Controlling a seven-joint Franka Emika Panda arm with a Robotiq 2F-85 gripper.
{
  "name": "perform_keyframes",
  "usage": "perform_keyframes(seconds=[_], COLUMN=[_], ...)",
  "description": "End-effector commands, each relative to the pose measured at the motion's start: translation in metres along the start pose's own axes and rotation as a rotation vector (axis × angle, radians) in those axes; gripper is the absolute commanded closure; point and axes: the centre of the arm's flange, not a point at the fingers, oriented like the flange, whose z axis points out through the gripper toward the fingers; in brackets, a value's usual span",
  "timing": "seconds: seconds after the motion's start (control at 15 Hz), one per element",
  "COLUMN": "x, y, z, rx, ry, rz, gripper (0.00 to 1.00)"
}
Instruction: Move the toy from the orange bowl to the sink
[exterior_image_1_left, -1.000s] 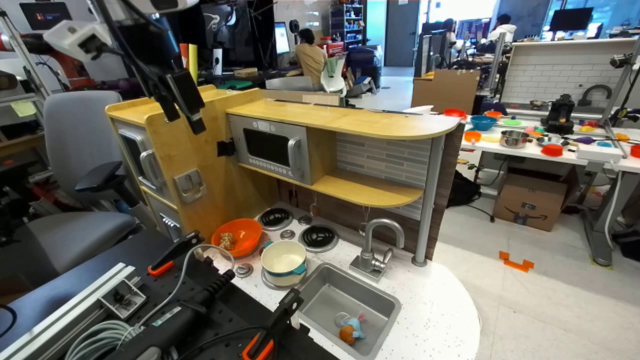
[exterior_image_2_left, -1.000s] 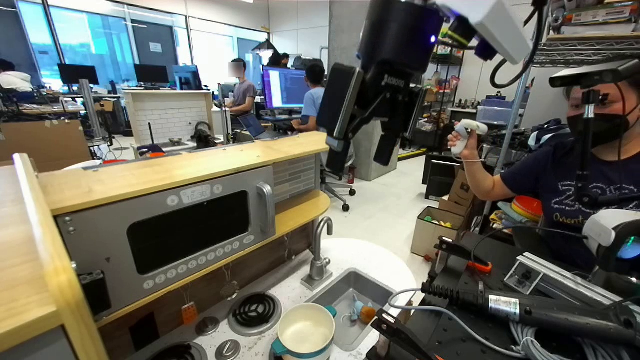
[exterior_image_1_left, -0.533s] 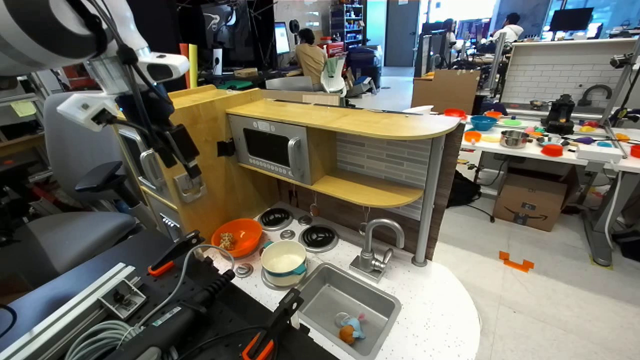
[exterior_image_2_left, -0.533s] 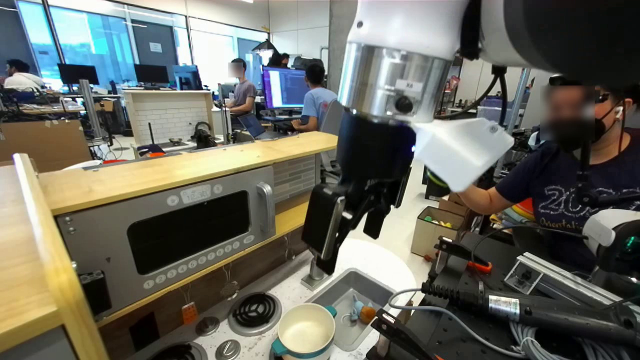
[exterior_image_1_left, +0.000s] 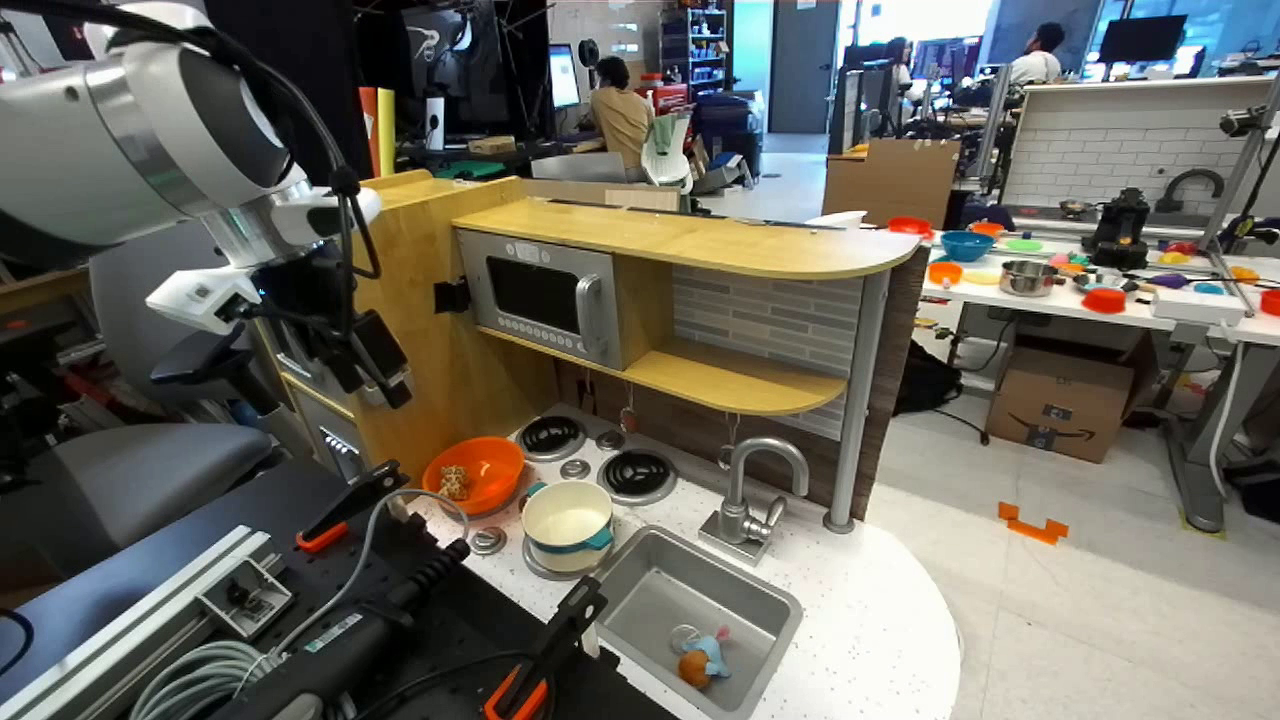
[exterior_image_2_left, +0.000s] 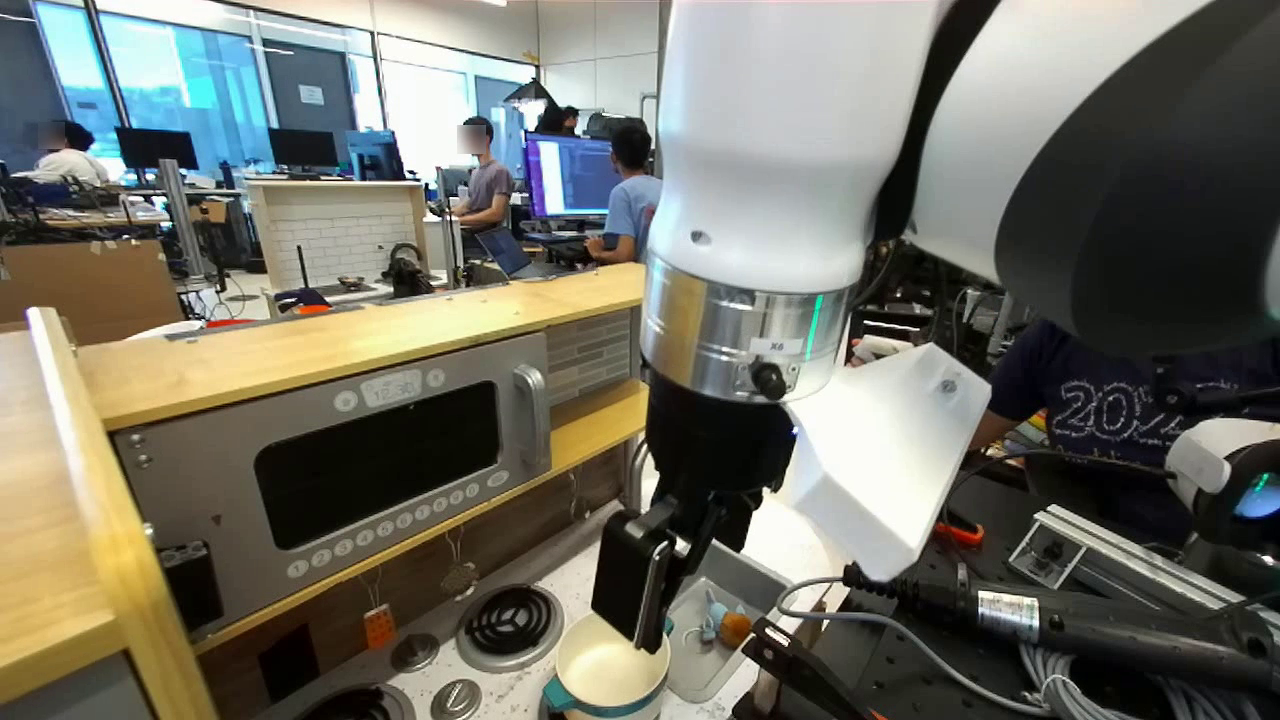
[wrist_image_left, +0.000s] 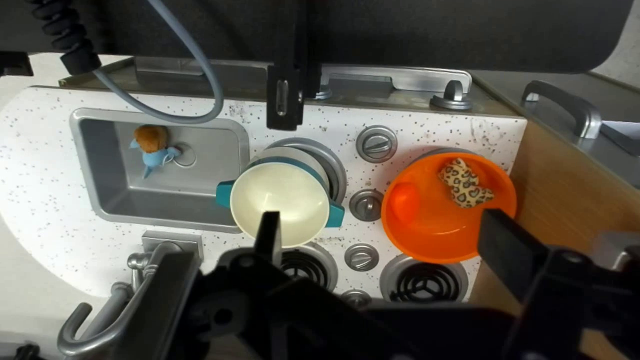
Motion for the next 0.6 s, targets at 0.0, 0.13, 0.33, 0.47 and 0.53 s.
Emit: perform_keyframes(seconds=[0.0,0.13,0.33,0.47,0.53], x=[0.022,0.028,0.033,0.034,0.035], y=[-0.027,-0.034,-0.049,-0.062,-0.071], z=[0.059,0.079,0.110,0.129,0.136], rx=[-0.042,-0.055,-0.062,-0.065,-0.062], ry=[-0.038,-0.061,-0.089,-0.097,-0.093], rz=[0.009,0.002,-0.019,-0.041,-0.063], gripper=[0.00,0.00,0.00,0.00,0.00])
